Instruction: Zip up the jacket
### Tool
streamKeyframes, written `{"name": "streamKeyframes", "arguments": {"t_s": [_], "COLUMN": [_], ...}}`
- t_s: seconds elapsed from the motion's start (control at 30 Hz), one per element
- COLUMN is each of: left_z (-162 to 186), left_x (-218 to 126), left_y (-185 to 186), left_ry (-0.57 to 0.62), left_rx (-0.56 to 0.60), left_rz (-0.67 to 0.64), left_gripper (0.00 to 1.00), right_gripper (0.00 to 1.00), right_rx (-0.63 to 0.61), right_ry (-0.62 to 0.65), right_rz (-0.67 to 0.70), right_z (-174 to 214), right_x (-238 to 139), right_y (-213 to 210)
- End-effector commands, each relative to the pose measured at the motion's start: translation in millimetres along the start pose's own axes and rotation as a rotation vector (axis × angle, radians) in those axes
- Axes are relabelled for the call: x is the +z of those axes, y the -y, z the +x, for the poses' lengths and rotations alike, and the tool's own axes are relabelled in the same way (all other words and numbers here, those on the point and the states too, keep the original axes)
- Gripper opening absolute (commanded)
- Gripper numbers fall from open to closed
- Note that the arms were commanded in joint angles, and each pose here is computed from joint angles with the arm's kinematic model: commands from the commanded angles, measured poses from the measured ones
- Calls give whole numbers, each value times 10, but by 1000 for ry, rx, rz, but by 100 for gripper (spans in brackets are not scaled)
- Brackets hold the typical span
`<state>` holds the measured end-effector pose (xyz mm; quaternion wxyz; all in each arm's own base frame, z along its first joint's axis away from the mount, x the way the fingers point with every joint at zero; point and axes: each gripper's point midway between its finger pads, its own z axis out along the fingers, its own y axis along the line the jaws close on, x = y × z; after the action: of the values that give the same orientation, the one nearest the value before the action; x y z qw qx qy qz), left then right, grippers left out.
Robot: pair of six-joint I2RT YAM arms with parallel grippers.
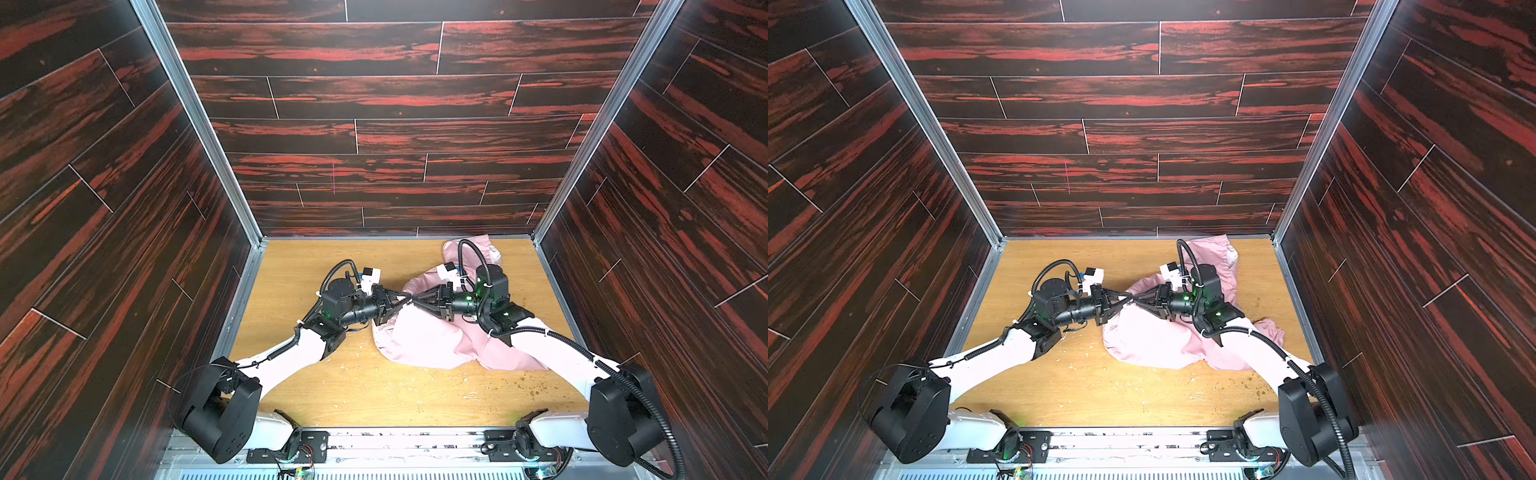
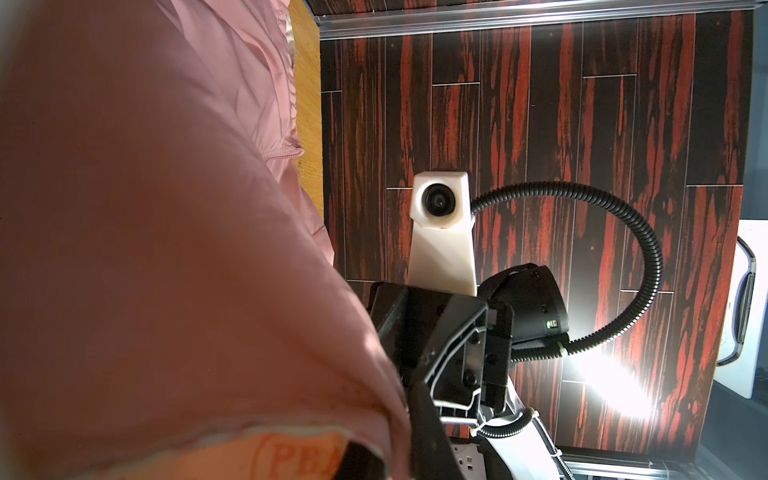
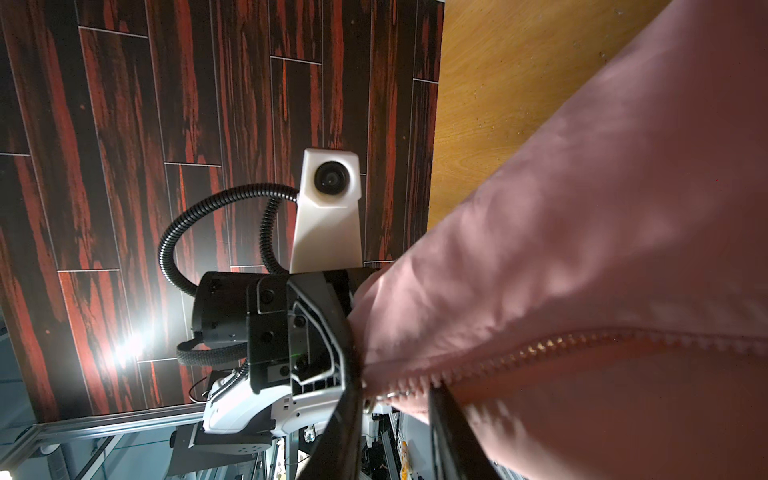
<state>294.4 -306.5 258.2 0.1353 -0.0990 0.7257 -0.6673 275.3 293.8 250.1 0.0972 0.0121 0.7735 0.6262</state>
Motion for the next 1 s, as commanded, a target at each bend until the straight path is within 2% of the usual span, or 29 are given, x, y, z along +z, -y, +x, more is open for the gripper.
{"name": "streamKeyframes", "arguments": {"t_s": [0.0, 0.37, 0.8, 0.97], "left_z": [27, 23, 9, 12], "left_x": [-33, -14, 21, 27], "left_y": [175, 159, 157, 150], "left_ry": [-7, -13, -22, -26], "left_rx": [29, 19, 11, 7], "left_rz": [49, 46, 45, 43], "left_gripper": [2, 2, 2, 2], "right_gripper": [27, 22, 10, 11], "right_rx": [-12, -24, -36, -38], "right_ry": [-16, -29, -33, -36], "right_rz": [-22, -35, -36, -32], "right_z": [1, -22, -31, -39], "right_x": [44, 79, 79, 85], "right_y": [-24, -77, -117, -119]}}
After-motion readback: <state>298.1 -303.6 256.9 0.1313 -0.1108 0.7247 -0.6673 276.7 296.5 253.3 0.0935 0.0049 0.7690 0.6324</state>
